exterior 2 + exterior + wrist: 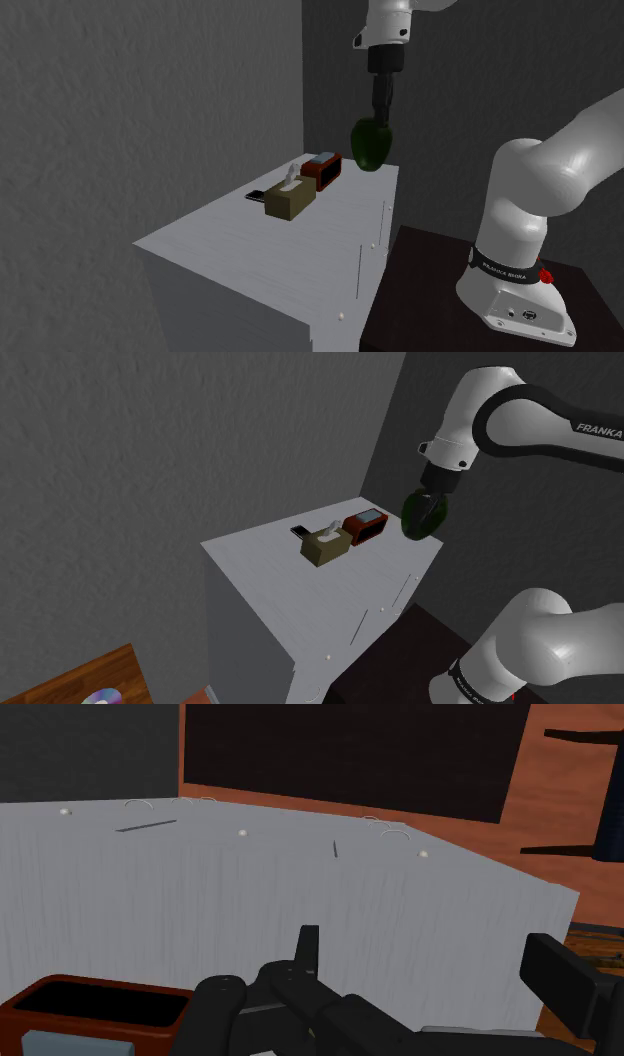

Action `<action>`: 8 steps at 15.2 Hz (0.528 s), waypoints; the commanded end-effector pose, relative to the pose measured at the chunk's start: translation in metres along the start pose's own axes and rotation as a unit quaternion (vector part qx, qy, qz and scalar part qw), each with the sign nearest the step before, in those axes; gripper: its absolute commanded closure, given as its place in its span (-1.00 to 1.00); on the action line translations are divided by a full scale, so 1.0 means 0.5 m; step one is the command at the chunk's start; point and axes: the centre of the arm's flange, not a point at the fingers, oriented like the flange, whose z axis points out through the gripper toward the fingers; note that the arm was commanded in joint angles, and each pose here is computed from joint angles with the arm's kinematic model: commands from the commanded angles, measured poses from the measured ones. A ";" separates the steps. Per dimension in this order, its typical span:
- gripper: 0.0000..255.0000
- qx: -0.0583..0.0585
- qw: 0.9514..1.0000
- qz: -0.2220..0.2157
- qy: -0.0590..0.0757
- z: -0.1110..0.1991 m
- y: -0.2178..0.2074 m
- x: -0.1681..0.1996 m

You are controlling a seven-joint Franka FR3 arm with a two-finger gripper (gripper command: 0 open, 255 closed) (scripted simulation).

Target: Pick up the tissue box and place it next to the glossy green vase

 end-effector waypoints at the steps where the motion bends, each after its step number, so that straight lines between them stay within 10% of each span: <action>1: -1.00 0.000 1.000 0.000 0.000 0.000 0.000 0.000; 8: -1.00 0.045 0.993 0.094 0.048 0.105 0.039 0.121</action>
